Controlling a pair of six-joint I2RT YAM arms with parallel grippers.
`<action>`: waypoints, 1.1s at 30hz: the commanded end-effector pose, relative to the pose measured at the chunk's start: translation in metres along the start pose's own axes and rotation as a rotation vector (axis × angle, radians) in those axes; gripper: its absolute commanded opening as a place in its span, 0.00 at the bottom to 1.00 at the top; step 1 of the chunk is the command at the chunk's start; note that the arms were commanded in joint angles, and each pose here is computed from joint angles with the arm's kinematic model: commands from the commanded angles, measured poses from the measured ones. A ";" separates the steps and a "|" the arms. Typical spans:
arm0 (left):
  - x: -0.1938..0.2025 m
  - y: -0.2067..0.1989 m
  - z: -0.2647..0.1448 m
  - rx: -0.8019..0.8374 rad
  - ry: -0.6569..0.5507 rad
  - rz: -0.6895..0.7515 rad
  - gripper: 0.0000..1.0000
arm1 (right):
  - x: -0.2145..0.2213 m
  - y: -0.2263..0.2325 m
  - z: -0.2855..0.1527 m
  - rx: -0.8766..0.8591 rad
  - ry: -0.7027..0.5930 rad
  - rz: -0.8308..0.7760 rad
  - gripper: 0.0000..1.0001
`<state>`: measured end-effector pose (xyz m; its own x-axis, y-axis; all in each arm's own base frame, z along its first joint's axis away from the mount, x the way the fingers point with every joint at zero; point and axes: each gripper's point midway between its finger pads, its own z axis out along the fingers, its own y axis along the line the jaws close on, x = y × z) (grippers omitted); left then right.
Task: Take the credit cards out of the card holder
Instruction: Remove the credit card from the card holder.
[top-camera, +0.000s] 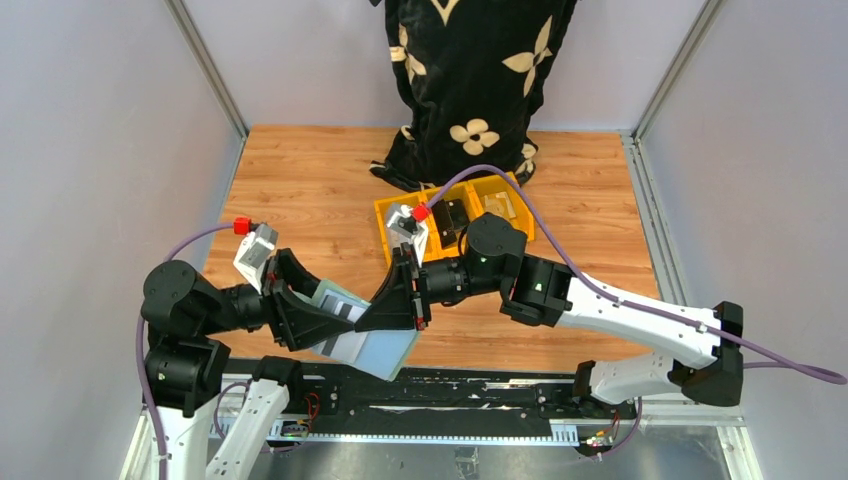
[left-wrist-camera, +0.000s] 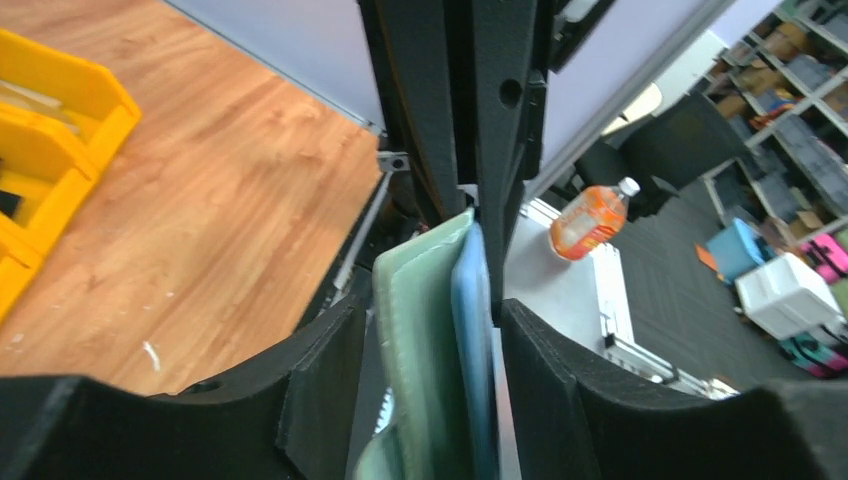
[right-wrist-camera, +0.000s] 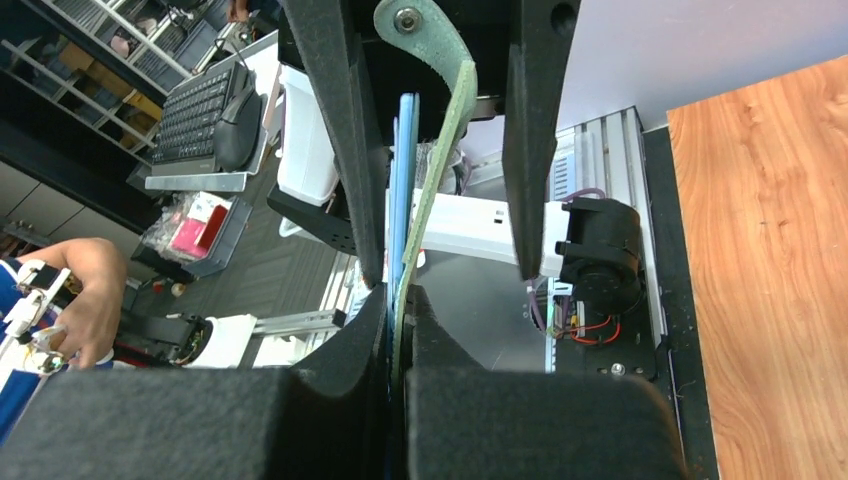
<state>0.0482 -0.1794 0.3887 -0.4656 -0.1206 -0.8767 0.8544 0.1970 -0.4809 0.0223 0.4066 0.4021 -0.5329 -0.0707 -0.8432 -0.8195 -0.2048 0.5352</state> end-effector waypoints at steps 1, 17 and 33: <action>0.017 -0.022 -0.006 0.113 0.069 -0.029 0.55 | -0.002 0.014 0.004 -0.041 0.055 -0.014 0.00; 0.024 -0.029 -0.009 0.145 0.093 0.007 0.23 | -0.009 0.027 -0.006 -0.068 0.086 -0.062 0.12; -0.012 0.025 0.002 -0.125 -0.060 -0.001 0.00 | -0.065 0.003 -0.083 0.331 -0.238 -0.195 0.49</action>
<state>0.0560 -0.1779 0.3798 -0.4752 -0.1305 -0.8702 0.8361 0.2410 -0.4927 0.0514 0.3396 0.4598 -0.3869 0.1275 -0.9133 -0.9197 0.0187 0.3922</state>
